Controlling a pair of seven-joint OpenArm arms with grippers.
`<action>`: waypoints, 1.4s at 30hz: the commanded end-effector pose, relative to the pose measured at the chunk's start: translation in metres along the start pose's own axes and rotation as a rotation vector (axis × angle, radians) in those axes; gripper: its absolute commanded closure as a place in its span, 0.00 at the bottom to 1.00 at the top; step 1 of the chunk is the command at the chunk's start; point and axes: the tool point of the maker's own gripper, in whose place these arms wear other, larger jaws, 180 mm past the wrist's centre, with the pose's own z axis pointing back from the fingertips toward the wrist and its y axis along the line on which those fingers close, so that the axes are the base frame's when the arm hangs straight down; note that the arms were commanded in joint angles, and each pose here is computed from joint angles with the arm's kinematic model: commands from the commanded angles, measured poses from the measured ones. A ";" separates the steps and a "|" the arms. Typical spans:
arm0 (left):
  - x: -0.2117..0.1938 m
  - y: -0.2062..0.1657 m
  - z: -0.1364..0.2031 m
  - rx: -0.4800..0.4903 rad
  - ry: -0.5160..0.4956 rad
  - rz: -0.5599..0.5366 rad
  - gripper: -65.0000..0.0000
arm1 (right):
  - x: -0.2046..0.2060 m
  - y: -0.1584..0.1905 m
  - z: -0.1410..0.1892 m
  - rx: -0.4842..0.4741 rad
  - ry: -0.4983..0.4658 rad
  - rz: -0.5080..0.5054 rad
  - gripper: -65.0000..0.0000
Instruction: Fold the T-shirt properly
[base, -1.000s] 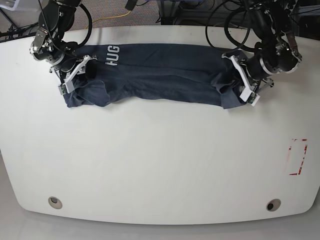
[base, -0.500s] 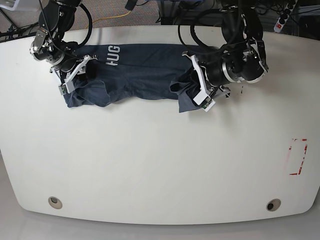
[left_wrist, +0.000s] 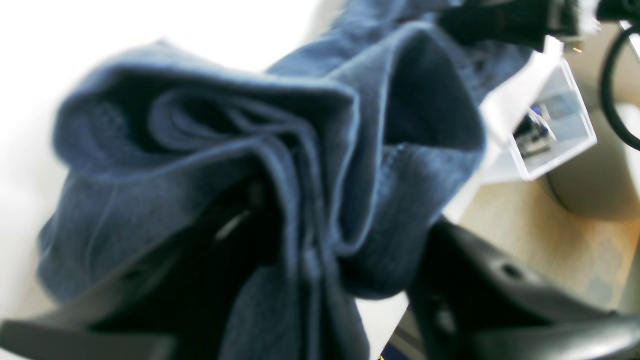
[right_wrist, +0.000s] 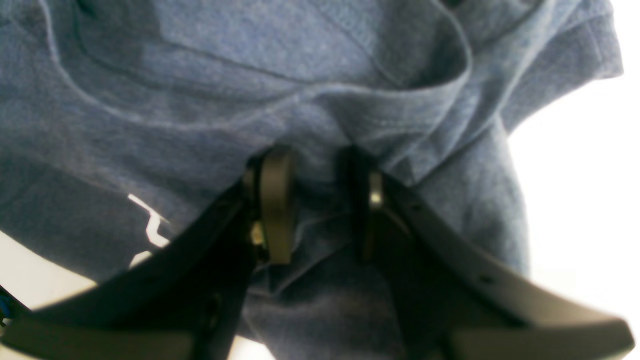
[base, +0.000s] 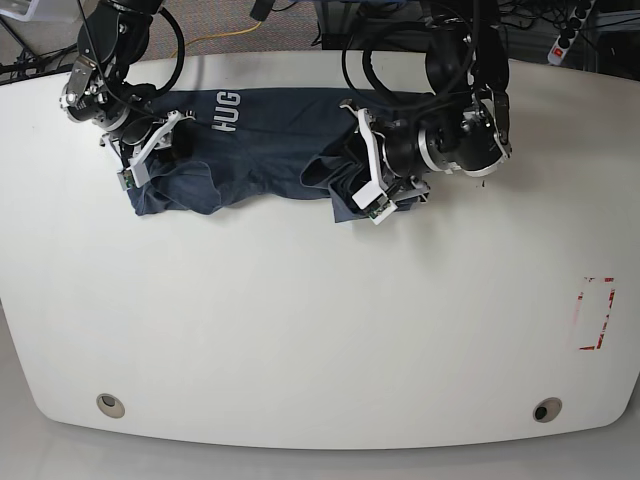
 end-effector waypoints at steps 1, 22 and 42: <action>0.017 -0.005 0.001 -0.021 -0.048 -0.043 0.64 | 0.004 -0.003 0.003 -0.012 -0.001 0.016 0.73; 0.043 -0.046 -0.019 -0.115 0.021 -0.294 0.57 | 0.004 -0.003 0.003 -0.012 0.000 0.018 0.73; 0.049 -0.070 -0.031 -0.132 0.061 -0.404 0.33 | 0.005 -0.004 0.003 -0.013 -0.001 0.020 0.73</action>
